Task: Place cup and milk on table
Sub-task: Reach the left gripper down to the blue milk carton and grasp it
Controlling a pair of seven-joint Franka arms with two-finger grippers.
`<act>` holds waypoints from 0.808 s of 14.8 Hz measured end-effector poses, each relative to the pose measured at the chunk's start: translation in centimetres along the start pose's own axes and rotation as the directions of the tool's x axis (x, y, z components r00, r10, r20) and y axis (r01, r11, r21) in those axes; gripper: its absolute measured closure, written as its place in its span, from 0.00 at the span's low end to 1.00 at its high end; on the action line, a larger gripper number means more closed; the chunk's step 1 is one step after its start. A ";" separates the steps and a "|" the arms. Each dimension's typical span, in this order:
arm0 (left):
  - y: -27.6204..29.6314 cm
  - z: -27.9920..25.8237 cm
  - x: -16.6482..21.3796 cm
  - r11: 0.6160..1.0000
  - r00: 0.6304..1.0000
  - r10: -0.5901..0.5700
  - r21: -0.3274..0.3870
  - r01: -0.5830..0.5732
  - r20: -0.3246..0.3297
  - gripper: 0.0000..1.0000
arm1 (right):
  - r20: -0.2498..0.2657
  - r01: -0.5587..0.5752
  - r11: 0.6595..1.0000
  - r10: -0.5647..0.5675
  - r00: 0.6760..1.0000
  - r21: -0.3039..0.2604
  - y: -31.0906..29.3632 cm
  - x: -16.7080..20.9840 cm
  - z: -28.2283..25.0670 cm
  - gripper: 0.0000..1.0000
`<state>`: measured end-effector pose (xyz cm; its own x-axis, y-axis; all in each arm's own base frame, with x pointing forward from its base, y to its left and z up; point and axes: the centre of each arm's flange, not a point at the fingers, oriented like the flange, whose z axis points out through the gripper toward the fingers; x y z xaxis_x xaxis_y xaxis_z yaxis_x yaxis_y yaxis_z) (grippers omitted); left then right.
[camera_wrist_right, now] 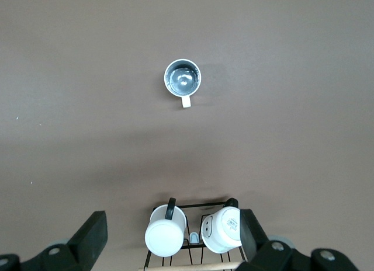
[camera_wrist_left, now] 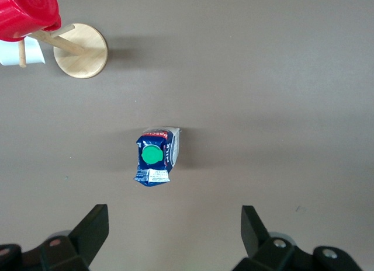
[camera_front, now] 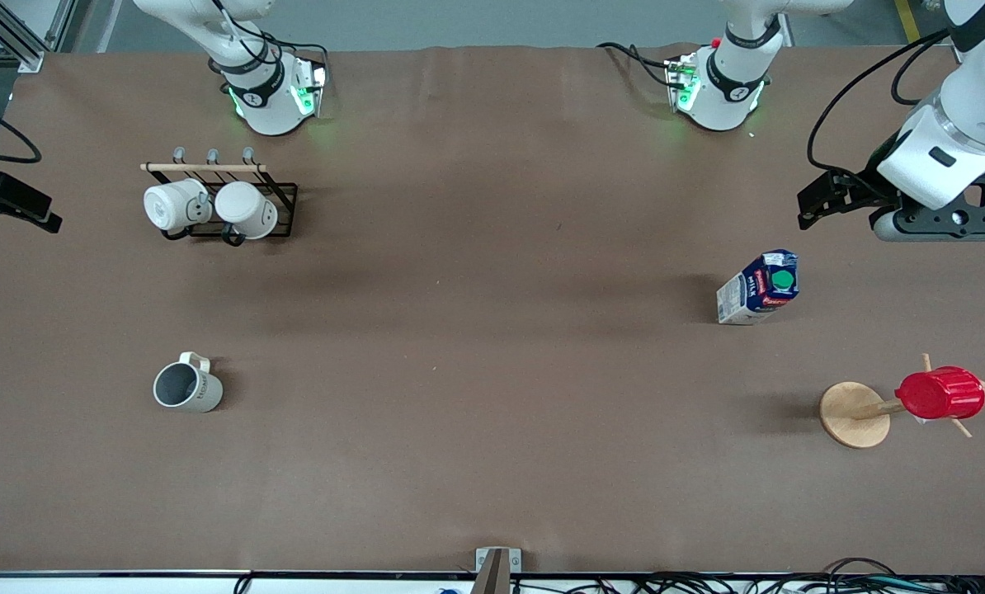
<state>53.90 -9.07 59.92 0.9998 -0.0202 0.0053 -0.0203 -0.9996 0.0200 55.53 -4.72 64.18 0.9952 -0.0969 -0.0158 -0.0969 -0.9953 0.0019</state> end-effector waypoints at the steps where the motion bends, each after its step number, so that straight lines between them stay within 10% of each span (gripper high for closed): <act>1: 0.0 -0.1 0.0 1.000 1.000 -0.001 0.000 0.001 -0.003 0.00 | 0.000 0.000 1.000 0.000 1.000 0.000 0.0 0.0 0.0 0.00; 12: -0.1 1.7 1.3 1.000 1.000 -0.003 0.000 0.003 0.006 0.00 | 0.000 0.000 1.000 0.000 1.000 0.000 0.0 0.0 0.0 0.00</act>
<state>55.17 -9.07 58.27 0.9998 -0.0174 -0.0010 -0.0173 -0.9997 0.0196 55.53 -4.72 64.17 0.9952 -0.0968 -0.0160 -0.0968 -0.9953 0.0019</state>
